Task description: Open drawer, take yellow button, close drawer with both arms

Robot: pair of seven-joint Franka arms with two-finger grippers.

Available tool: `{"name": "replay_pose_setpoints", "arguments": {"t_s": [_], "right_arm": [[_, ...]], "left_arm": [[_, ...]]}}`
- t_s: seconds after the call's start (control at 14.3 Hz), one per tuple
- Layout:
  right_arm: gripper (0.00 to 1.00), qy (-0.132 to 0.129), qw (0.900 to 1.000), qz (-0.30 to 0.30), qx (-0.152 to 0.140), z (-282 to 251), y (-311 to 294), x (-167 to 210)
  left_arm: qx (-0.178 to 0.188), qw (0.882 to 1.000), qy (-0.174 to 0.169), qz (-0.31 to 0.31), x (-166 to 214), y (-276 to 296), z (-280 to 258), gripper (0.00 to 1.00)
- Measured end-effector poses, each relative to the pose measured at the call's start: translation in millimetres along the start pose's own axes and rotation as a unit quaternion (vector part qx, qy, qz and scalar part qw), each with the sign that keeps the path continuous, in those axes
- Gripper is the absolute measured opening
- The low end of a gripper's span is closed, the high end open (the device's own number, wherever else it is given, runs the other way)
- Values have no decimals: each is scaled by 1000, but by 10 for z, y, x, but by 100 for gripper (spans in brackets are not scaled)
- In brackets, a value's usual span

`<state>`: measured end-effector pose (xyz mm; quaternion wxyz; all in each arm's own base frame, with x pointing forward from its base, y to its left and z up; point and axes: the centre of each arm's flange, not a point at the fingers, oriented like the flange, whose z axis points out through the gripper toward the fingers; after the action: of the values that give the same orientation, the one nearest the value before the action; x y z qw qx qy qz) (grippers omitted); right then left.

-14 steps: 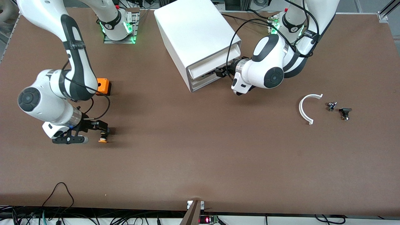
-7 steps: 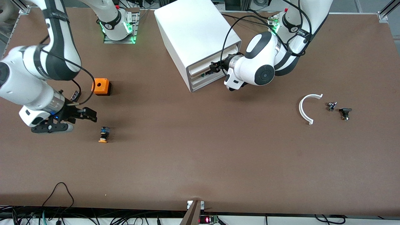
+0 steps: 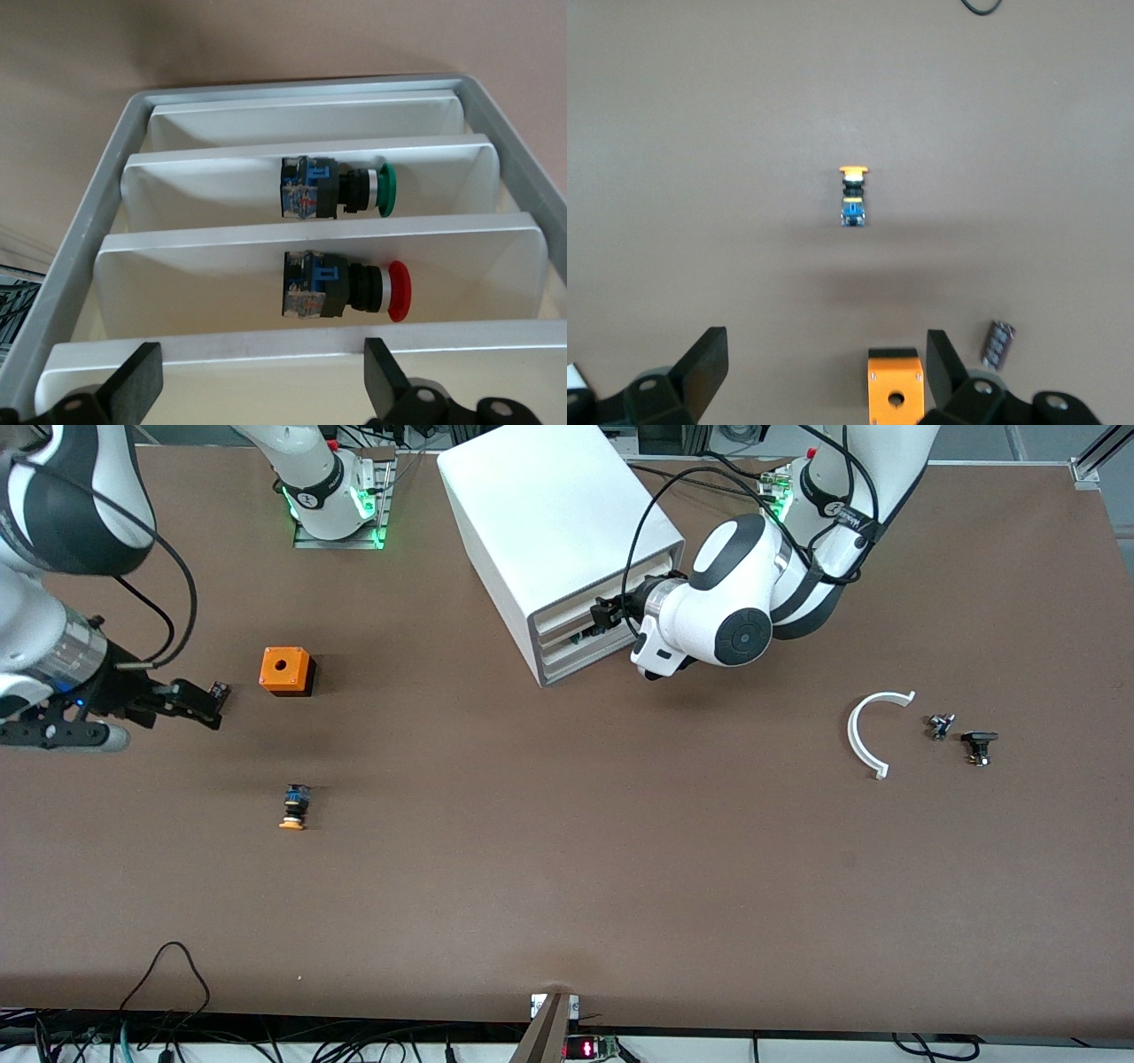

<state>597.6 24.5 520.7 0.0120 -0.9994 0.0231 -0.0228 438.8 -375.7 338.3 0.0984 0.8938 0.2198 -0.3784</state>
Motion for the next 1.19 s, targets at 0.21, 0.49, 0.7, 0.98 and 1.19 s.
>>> {"name": "replay_pose_setpoints", "arguments": {"t_s": [0.21,0.49,0.7,0.98,1.19], "right_arm": [[99,0,1000,6,-8,-301,-184,-192],[99,6,1000,6,-9,-510,-214,-310],[99,8,1000,5,-10,-607,-211,-369],[99,9,1000,-4,-10,-717,-209,-423],[100,12,1000,-20,-10,-835,-210,-430]], "left_arm": [[8,1000,-7,0,-14,-5,34,100],[14,1000,-16,2,-21,-13,-15,100],[37,999,3,23,-89,-14,-387,100],[88,988,96,82,-87,-228,-1384,100],[123,969,159,142,52,-541,-2049,100]]}}
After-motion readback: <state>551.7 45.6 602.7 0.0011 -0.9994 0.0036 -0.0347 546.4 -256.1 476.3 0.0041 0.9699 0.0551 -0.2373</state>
